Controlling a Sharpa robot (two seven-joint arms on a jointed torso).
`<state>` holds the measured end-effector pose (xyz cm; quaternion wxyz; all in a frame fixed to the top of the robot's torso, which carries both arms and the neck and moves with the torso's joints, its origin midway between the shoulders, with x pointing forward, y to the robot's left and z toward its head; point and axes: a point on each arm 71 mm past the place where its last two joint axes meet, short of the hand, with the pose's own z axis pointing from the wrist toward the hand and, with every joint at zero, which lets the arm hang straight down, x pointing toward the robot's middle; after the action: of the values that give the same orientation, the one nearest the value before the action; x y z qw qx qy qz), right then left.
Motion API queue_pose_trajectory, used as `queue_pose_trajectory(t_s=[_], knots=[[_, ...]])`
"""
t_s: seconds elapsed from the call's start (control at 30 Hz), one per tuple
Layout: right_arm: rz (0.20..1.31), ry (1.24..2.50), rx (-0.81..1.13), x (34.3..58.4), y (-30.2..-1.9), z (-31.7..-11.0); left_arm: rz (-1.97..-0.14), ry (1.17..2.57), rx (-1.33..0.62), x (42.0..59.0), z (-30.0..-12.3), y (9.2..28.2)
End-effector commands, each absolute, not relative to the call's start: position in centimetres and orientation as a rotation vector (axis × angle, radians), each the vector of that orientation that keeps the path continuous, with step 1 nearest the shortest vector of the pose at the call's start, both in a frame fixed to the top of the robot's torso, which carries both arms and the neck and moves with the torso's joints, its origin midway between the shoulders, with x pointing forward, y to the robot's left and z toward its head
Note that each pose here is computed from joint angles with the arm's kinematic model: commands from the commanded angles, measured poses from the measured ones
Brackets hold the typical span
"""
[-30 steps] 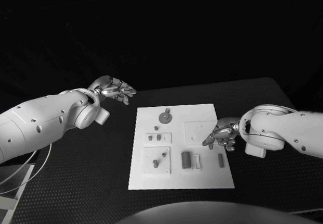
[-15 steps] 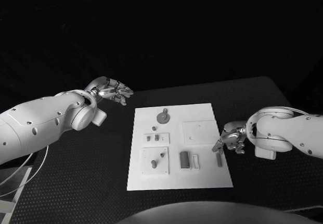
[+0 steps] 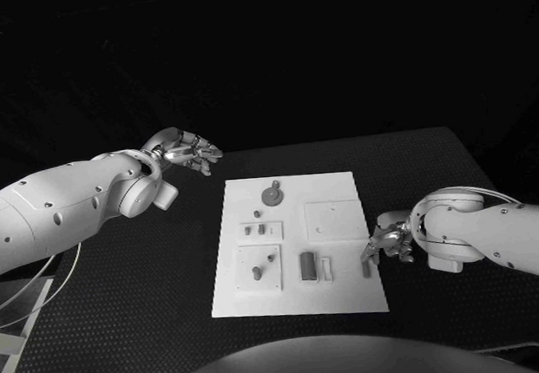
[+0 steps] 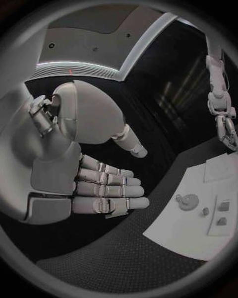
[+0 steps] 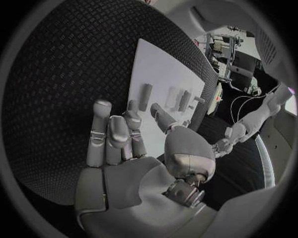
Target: Assemble the parts on the task board
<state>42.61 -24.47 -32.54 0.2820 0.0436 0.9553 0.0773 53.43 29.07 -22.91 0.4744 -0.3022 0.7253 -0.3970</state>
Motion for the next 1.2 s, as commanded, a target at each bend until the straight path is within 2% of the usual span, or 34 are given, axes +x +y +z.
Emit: queue_pose_trajectory(t_s=[0.03, 0.67, 1.0, 1.2], knots=[[0.173, 2.567, 0.072, 42.4, -24.5, -32.9, -0.986, 1.774, -0.737, 53.4, -22.9, 29.0], [0.189, 2.594, -0.018, 41.5, -22.2, -34.5, -0.986, 1.773, -0.737, 53.4, -22.8, 29.0], [0.101, 2.529, -0.225, 41.1, -21.2, -35.1, -0.98, 1.771, -0.741, 53.4, -22.8, 29.3], [0.087, 2.5, -0.282, 40.9, -20.1, -35.9, -0.979, 1.771, -0.741, 53.3, -22.8, 29.3]])
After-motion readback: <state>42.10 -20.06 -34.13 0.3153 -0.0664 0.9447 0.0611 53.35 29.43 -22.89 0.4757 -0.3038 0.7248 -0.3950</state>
